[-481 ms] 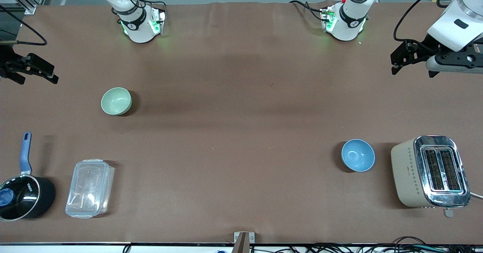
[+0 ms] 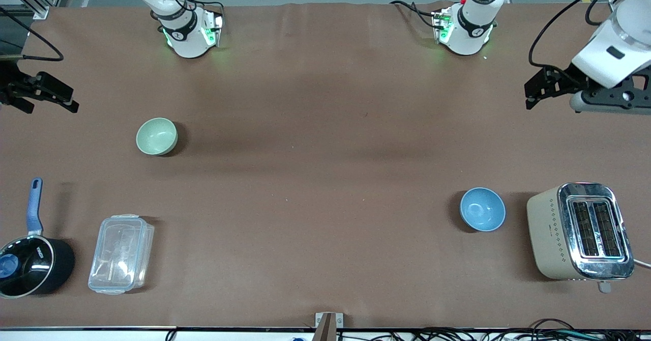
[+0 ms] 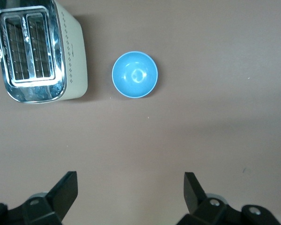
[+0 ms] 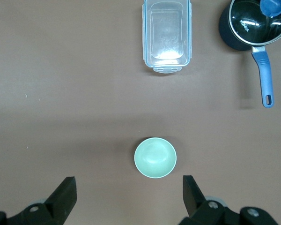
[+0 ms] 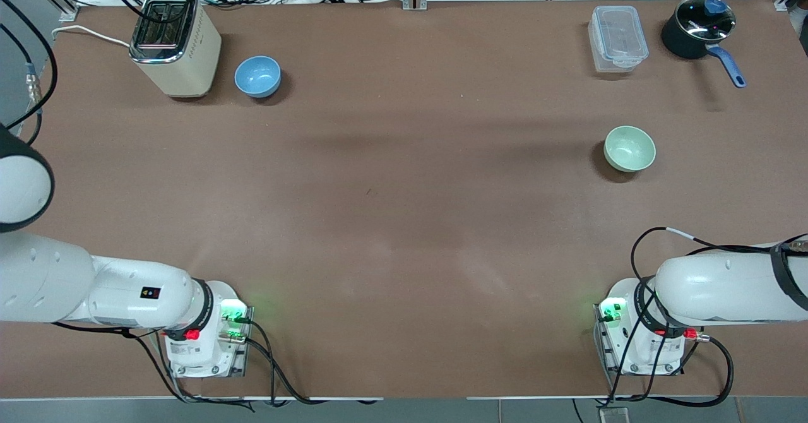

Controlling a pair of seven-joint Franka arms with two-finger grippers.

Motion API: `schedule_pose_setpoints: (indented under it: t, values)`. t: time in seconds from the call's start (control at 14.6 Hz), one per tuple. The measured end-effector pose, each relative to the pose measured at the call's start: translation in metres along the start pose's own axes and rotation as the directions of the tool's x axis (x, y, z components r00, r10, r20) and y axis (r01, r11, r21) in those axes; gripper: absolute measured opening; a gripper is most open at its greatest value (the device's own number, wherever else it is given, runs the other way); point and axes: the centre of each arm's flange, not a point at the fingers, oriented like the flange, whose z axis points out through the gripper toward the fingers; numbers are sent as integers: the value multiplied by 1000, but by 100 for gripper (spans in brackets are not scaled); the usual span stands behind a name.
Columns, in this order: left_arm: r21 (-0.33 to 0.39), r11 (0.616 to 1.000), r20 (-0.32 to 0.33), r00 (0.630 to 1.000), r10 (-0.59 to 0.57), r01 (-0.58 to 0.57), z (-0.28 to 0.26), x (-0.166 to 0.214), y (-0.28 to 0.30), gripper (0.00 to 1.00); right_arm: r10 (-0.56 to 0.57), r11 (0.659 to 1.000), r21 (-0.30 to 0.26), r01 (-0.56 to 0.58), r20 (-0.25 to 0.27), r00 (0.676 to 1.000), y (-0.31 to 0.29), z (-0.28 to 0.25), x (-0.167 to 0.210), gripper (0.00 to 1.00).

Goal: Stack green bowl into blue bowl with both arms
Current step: 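Move the left gripper down to the light blue bowl rim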

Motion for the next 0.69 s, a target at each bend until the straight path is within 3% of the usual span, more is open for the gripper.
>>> schedule_pose_setpoints:
  t: [0.34,0.69]
  values:
    - [-5,998,109,993,-54,55,108,53,-40,100,5,1000,0,-5,6,1000,3,2,1,100]
    - [-16,997,87,994,-70,72,243,92,-51,100,11,1000,0,-11,20,1000,6,10,5,100]
